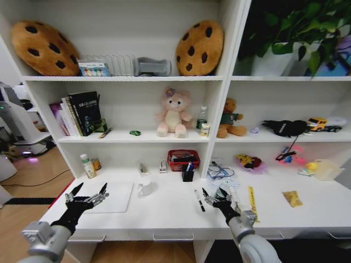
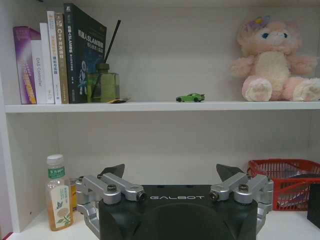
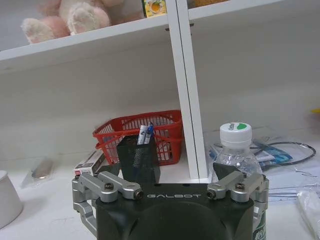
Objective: Organize the objects on the table.
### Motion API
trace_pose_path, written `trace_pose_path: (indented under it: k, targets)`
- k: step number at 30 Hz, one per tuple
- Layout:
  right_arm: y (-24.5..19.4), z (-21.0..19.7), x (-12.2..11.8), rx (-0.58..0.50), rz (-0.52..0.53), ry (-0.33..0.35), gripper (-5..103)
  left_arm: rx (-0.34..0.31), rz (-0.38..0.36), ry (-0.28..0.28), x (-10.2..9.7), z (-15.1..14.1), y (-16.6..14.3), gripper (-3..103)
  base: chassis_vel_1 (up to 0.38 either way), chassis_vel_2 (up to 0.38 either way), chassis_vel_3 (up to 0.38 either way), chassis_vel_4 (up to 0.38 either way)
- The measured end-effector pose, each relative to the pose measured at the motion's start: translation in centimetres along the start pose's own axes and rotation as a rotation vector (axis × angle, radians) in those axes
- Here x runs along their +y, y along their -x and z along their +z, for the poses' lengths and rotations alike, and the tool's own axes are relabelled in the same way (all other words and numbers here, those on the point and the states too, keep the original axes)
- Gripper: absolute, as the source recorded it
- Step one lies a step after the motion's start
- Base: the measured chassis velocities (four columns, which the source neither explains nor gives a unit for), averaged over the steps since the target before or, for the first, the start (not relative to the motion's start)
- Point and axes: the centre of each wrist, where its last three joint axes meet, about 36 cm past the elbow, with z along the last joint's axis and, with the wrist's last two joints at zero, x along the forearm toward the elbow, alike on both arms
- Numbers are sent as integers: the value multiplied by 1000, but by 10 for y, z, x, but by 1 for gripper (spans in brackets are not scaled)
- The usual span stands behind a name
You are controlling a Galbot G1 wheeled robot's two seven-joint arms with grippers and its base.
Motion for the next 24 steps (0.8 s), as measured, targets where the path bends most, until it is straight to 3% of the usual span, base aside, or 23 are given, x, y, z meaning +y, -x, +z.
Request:
trace_pose_path:
  k: [10, 14, 24]
  targets:
    - [37, 29, 16, 124, -45, 23, 100, 0, -1, 0, 0, 0, 0, 100, 31, 42, -14, -28]
    - [57, 42, 21, 174, -11, 20, 100, 0, -1, 0, 0, 0, 0, 100, 0, 0, 0, 0]
    - [90, 36, 22, 231, 8, 12, 100, 0, -1, 0, 0, 0, 0, 100, 0, 0, 0, 0]
